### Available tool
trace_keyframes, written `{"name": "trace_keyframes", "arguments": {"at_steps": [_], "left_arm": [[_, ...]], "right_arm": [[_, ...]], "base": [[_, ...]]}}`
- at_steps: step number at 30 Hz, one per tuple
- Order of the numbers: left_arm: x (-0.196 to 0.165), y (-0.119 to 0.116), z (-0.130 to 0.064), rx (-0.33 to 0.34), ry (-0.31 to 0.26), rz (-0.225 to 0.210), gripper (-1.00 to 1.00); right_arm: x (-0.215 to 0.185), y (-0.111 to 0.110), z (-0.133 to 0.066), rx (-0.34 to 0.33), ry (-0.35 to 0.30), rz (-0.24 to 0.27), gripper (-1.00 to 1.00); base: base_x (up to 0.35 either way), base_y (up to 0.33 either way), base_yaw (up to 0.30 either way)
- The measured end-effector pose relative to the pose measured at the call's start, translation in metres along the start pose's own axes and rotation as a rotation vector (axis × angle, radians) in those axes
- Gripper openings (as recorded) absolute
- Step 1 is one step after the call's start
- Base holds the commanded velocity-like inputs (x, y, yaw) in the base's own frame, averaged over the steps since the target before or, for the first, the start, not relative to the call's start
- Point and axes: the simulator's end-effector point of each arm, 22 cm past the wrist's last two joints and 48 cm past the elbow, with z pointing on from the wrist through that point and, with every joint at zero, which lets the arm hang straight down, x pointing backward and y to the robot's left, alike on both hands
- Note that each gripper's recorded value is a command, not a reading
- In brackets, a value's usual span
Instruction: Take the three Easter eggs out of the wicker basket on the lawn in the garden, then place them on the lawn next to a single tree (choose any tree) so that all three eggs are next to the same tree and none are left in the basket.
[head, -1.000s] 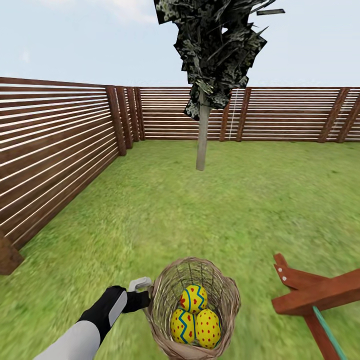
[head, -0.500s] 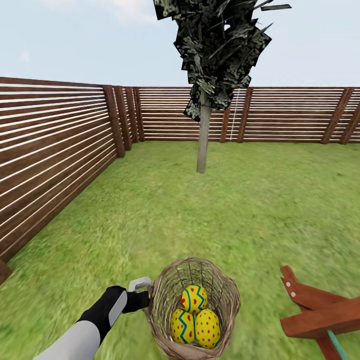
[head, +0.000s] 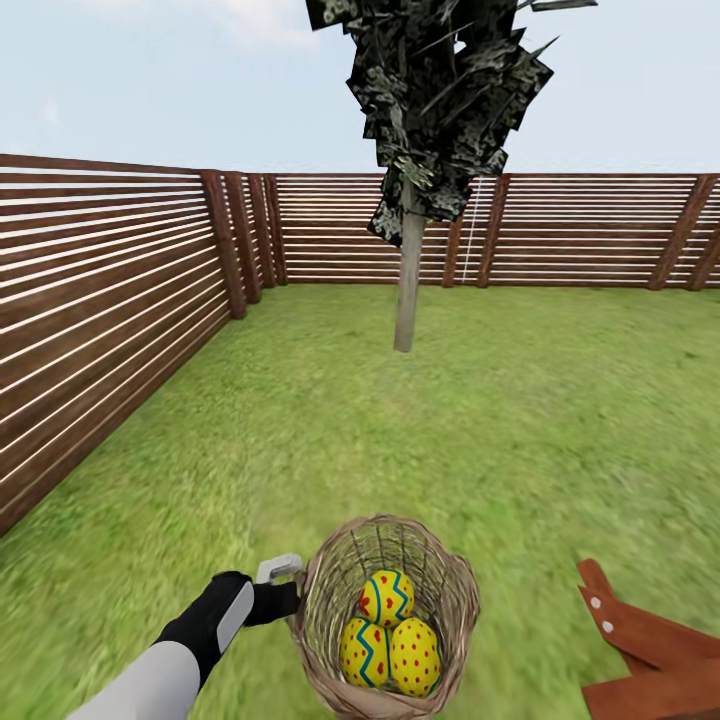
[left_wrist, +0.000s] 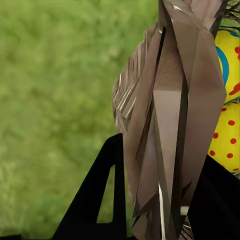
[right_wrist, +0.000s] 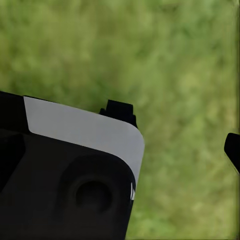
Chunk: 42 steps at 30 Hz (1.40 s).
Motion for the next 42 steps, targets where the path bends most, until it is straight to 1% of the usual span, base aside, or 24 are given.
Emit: {"name": "trace_keyframes", "arguments": {"at_steps": [42], "left_arm": [[-0.0005, 0.0023, -0.0004, -0.003, -0.001, 0.0, -1.0]], "right_arm": [[0.0, 0.0001, 0.0, -0.001, 0.0, 0.0, 1.0]], "base": [[0.319, 0.0, 0.0]]}}
